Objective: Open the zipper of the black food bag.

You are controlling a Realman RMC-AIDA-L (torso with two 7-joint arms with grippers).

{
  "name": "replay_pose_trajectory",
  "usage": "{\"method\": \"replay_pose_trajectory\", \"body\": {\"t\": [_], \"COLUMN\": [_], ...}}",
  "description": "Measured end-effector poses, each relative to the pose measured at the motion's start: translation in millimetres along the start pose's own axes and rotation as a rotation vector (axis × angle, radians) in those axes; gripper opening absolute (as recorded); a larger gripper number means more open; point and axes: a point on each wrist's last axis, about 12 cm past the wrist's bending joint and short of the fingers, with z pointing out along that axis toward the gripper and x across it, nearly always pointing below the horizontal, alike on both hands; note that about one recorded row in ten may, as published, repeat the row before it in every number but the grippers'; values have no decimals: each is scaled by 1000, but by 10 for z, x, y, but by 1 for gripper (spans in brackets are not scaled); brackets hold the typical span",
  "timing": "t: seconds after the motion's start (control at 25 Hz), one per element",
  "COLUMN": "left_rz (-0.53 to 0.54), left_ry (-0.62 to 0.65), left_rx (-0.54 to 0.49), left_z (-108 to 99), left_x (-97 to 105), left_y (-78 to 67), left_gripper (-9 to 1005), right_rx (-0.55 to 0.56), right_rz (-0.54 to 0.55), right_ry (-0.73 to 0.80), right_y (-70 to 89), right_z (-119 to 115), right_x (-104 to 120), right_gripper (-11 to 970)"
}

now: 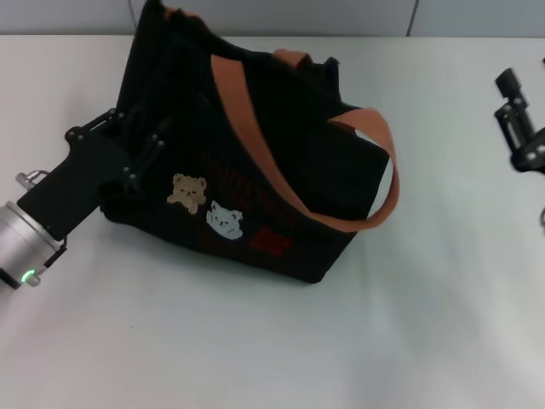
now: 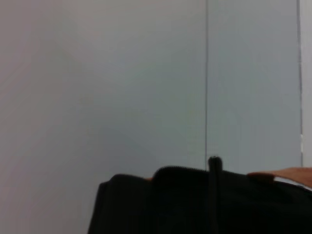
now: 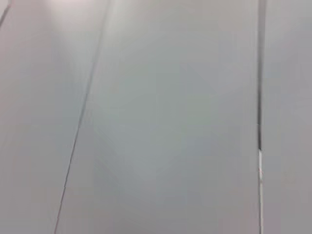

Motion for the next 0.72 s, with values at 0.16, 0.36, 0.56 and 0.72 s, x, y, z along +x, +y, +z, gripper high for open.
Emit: {"method": "replay_pose_trajectory", "body": {"t": [0.16,0.36,0.56,0.72], "left_rz": [-42,-71,-28,-49], "left_ry": [-42,-141,-59,101], "left_rx": [-23,61,378,556], "left_z": [-159,-639,-1028,-1049], "left_x": [-43,-302,-563,-503], "left_y": [35,123,115,32], "left_gripper": [280,503,765,834], "right_rx": [-31,-266,-663,-1009], "right_rz": [140,286,336,373], "right_ry": [23,105,170,218], "right_y": [-165,-292,-290,-129], "right_z": [-21,-64,-163,-155], "right_x": [-12,-89,-299,-377], "right_gripper": [462,672,796,796]}}
